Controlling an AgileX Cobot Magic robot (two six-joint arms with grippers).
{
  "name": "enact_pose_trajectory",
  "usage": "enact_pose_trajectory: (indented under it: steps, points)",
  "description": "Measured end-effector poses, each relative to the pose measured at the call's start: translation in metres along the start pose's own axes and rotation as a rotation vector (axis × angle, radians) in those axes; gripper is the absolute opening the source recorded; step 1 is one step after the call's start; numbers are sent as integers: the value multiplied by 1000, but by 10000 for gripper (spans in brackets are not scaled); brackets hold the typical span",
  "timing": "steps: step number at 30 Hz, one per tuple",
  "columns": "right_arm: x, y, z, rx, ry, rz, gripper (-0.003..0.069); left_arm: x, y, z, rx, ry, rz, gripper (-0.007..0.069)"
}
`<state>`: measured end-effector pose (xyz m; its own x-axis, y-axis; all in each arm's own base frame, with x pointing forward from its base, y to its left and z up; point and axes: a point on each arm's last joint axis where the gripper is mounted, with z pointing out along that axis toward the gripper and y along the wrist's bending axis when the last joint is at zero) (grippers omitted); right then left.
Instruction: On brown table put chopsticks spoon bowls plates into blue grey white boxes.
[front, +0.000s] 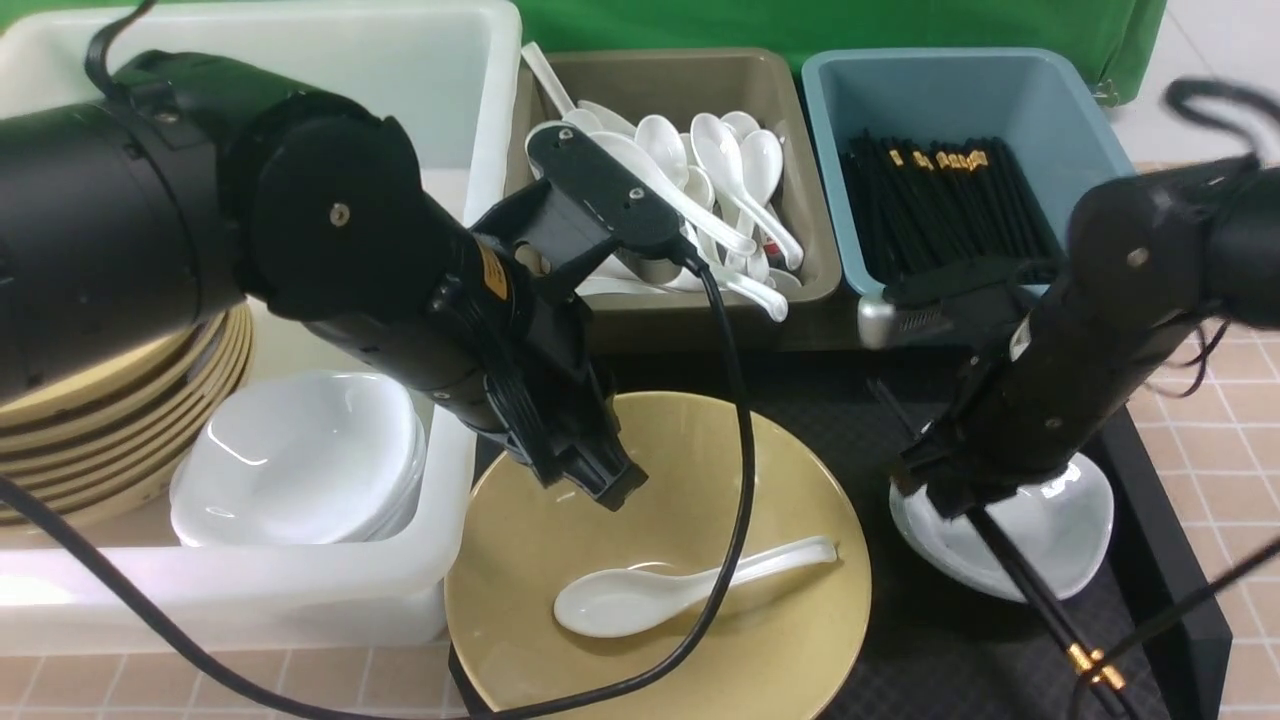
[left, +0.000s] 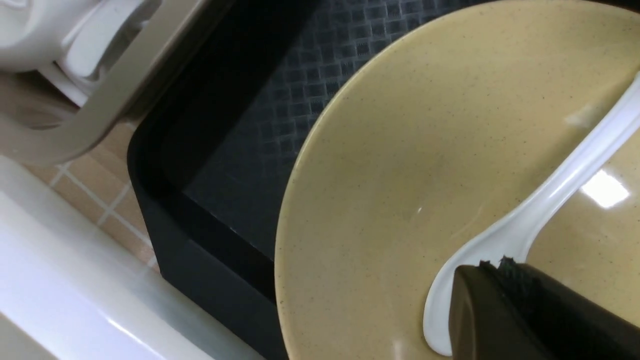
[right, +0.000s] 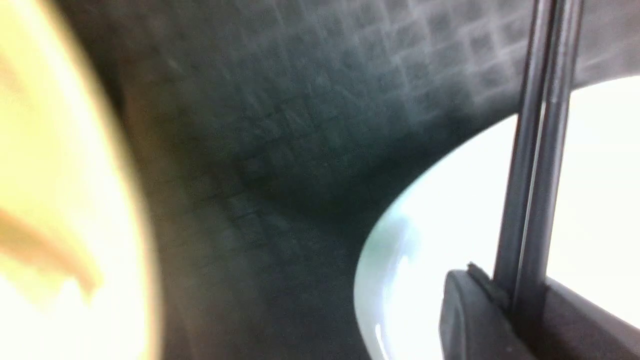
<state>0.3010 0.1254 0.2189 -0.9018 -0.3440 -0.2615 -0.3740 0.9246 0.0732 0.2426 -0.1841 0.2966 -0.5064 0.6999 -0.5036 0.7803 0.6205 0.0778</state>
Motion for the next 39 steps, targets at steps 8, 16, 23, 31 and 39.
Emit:
enact_pose_trajectory:
  steps: [8,16,23,31,39]
  points:
    - [-28,-8,-67,31,-244,-31,143,-24,18,14,-65,-173,-133,2]
    - [-106,-63,-107,130,-557,63,142,-96,75,17,-158,-360,-193,2]
    - [-162,-111,-79,171,-738,185,142,-134,86,-16,-214,-530,-137,2]
    - [-170,-139,-10,151,-507,274,224,-119,81,-29,-212,-372,-104,2]
    - [-159,-110,-58,106,-266,28,506,-70,83,-61,-250,-263,-149,2]
